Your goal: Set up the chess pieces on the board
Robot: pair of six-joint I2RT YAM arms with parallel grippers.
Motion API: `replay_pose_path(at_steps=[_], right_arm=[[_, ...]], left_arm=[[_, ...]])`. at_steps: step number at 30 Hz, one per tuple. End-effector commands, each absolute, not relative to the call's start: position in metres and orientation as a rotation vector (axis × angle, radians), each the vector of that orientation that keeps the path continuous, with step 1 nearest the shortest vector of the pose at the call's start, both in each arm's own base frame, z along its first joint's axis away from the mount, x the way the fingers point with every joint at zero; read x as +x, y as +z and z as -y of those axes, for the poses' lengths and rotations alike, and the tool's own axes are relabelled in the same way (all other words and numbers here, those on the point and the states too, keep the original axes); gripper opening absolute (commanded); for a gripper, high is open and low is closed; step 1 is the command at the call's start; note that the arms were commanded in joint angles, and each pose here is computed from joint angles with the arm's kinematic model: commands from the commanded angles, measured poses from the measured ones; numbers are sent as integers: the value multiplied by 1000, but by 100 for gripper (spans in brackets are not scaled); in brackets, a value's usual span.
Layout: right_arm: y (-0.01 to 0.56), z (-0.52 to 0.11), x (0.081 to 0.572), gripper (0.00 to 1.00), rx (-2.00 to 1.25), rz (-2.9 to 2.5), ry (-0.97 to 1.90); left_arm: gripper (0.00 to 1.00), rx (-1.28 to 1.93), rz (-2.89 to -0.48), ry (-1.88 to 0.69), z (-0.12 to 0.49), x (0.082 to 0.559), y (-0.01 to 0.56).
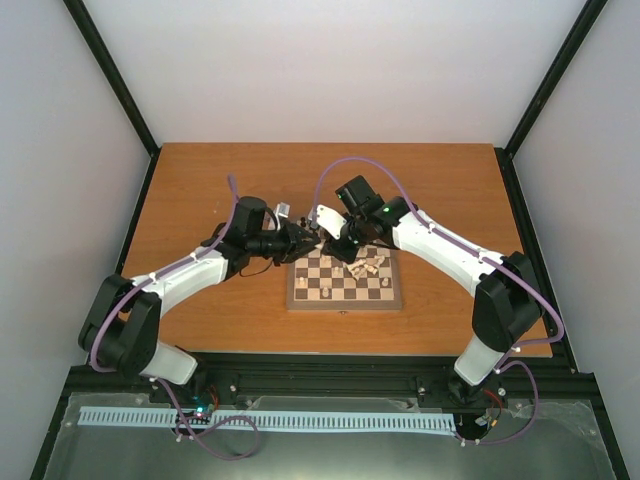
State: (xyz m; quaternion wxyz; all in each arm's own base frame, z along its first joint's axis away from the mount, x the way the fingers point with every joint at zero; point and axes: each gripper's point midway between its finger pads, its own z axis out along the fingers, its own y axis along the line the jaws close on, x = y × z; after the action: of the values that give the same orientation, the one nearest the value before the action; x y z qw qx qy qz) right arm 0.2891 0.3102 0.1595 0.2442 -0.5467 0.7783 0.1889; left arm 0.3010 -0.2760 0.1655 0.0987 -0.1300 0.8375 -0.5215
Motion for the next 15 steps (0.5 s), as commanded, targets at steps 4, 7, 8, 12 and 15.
replay_pose_path(at_steps=[4, 7, 8, 12, 15], right_arm=[[168, -312, 290, 17, -1465, -2103, 528], [167, -312, 291, 17, -1463, -2109, 527], [166, -312, 291, 19, -1460, -2113, 524], [177, -307, 292, 39, -1434, -2112, 518], [203, -297, 289, 51, -1389, -2112, 634]], left_arm=[[19, -327, -2418, -1619, 292, 309, 189], [14, -325, -2415, -1615, 292, 309, 188], [12, -319, -2417, -1613, 292, 309, 187], [6, -258, -2433, -1535, 288, 309, 186], [3, -168, -2419, -1411, 278, 308, 193]])
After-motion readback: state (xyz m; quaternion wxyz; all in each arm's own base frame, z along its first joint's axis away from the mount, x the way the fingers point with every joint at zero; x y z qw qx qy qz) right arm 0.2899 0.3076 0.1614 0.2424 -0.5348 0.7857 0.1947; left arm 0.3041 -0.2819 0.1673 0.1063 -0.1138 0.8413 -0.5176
